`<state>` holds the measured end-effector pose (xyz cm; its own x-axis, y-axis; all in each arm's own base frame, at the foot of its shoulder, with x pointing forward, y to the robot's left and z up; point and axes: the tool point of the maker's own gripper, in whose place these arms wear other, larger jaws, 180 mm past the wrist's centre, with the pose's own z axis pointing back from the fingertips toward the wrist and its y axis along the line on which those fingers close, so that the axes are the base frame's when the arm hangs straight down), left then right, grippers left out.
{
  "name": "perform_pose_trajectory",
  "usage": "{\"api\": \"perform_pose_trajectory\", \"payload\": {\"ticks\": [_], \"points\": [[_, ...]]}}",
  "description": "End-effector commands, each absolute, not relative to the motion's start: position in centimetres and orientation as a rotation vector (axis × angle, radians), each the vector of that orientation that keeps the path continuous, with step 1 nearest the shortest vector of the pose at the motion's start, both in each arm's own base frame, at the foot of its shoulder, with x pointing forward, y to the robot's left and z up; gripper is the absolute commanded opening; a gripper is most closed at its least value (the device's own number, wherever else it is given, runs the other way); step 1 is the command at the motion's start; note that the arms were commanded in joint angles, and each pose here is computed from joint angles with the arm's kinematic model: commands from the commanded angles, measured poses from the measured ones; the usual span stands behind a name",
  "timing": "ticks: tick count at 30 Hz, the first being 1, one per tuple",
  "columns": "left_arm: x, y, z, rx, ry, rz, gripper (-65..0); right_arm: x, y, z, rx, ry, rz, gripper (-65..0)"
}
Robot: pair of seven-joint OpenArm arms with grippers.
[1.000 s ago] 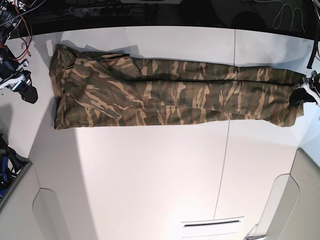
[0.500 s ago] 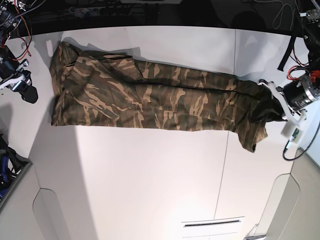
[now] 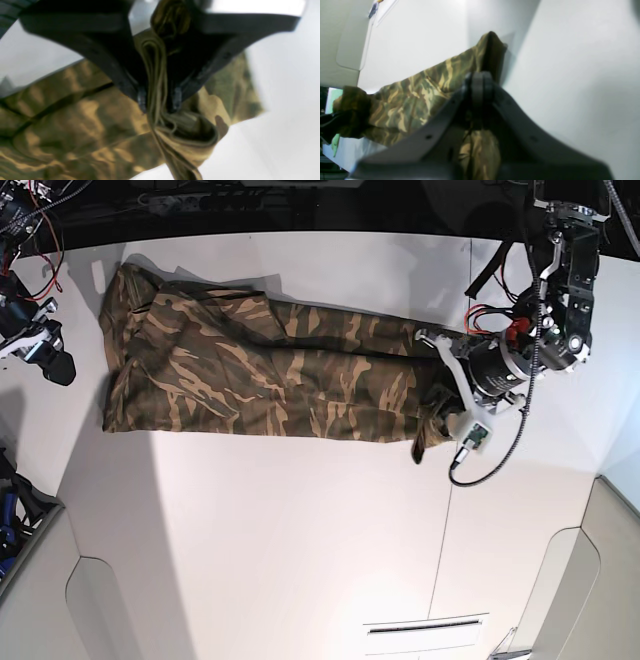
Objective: Fold the T-shirt properly
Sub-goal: 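Grasp one strip end with the left gripper and fold it inward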
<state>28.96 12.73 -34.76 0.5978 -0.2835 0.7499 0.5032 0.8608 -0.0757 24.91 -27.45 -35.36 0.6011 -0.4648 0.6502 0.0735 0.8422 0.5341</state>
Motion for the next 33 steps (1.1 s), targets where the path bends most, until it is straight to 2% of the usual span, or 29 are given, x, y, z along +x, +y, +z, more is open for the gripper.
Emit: {"api": "perform_pose_trajectory", "payload": {"ticks": [1,4,5,9,12,13,15,26,33], "points": [[29.6,11.9,-33.9,-0.319,-0.851,-0.465,-46.4,25.5,-28.3,-34.2,0.457,-0.918,-0.304,-65.0],[29.5,10.2,-34.9,-0.372,-0.838,-0.439,-29.5,25.3,-28.6,-34.7,0.430,-0.898,-0.302,-65.0],[29.5,9.7,-34.9,-0.388,-0.845,-0.426,-26.2,25.3,-28.6,-34.7,0.430,-0.896,-0.304,-65.0],[29.8,8.4,-34.9,-0.427,-0.863,-0.365,-25.5,25.1,-28.9,-35.1,0.408,-0.876,-0.317,-64.1],[29.8,7.6,-34.8,-0.447,-0.867,-0.342,-25.5,24.9,-29.0,-35.3,0.394,-0.867,-0.315,-37.8],[29.8,7.4,-34.7,-0.458,-0.869,-0.337,-25.5,24.9,-29.0,-35.3,0.396,-0.867,-0.315,-31.2],[29.7,7.1,-34.7,-0.472,-0.868,-0.330,-25.6,24.9,-28.9,-35.5,0.401,-0.863,-0.317,-25.7],[29.6,7.1,-34.7,-0.477,-0.863,-0.328,-25.6,23.6,-23.9,-40.3,0.582,-0.710,-0.319,-25.7],[29.6,7.1,-34.8,-0.476,-0.857,-0.329,-25.6,23.9,-19.7,-40.8,0.701,-0.669,-0.260,-25.8]]}}
